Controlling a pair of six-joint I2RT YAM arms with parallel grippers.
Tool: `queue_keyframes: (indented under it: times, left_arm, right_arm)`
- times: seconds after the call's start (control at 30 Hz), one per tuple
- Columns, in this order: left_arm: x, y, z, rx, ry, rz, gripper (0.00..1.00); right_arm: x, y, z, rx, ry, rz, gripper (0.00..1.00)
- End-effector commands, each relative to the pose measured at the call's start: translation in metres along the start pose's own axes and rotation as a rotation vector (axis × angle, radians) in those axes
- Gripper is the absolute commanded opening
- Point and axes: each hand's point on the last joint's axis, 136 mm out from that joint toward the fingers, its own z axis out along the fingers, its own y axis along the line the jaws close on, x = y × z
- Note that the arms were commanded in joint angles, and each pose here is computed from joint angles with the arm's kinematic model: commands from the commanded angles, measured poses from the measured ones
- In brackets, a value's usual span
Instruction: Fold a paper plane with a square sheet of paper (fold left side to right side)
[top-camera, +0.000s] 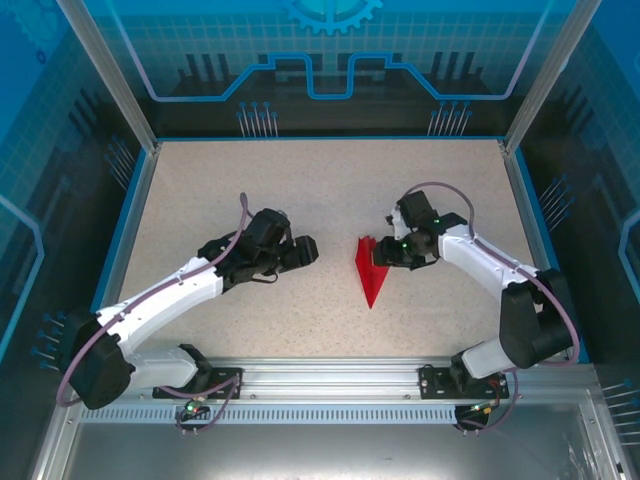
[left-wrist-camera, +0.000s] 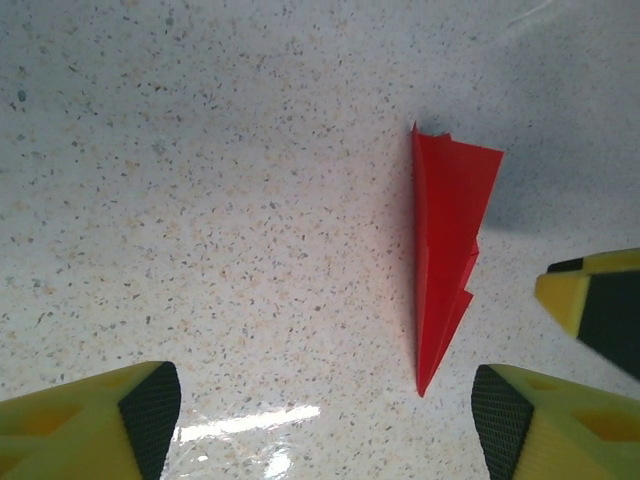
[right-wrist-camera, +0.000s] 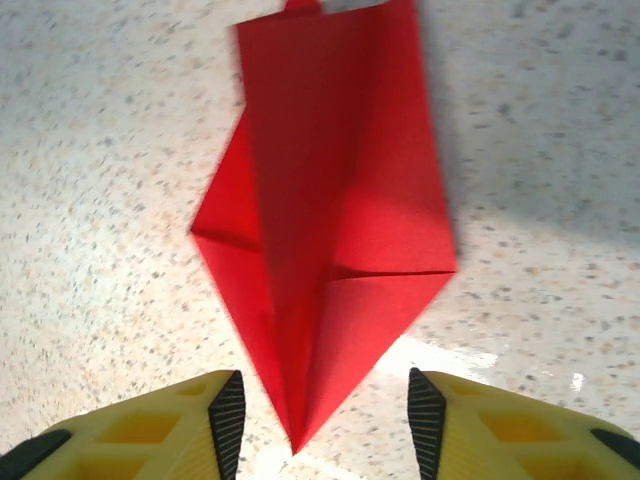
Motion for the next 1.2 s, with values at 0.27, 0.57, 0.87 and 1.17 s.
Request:
queue_keyframes:
  times: [0.27, 0.57, 0.87, 1.17]
  left_arm:
    - [-0.01, 0.006, -0.013, -0.003, -0.063, 0.022, 0.84]
    - [-0.009, 0.014, -0.017, -0.017, -0.072, 0.007, 0.85]
    - [-0.013, 0.012, -0.028, 0.007, -0.095, 0.027, 0.88]
    - [-0.016, 0.013, -0.042, 0.003, -0.105, 0.077, 0.91]
  right_arm:
    - [0.034, 0.011, 0.038, 0.127, 0.174, -0.054, 0.54]
    - [0.033, 0.012, 0.062, 0.148, 0.201, -0.07, 0.42]
    - [-0.001, 0.007, 0.063, 0.2, 0.138, -0.04, 0.09]
    - [-0.069, -0.027, 0.054, 0.283, 0.144, 0.077, 0.08]
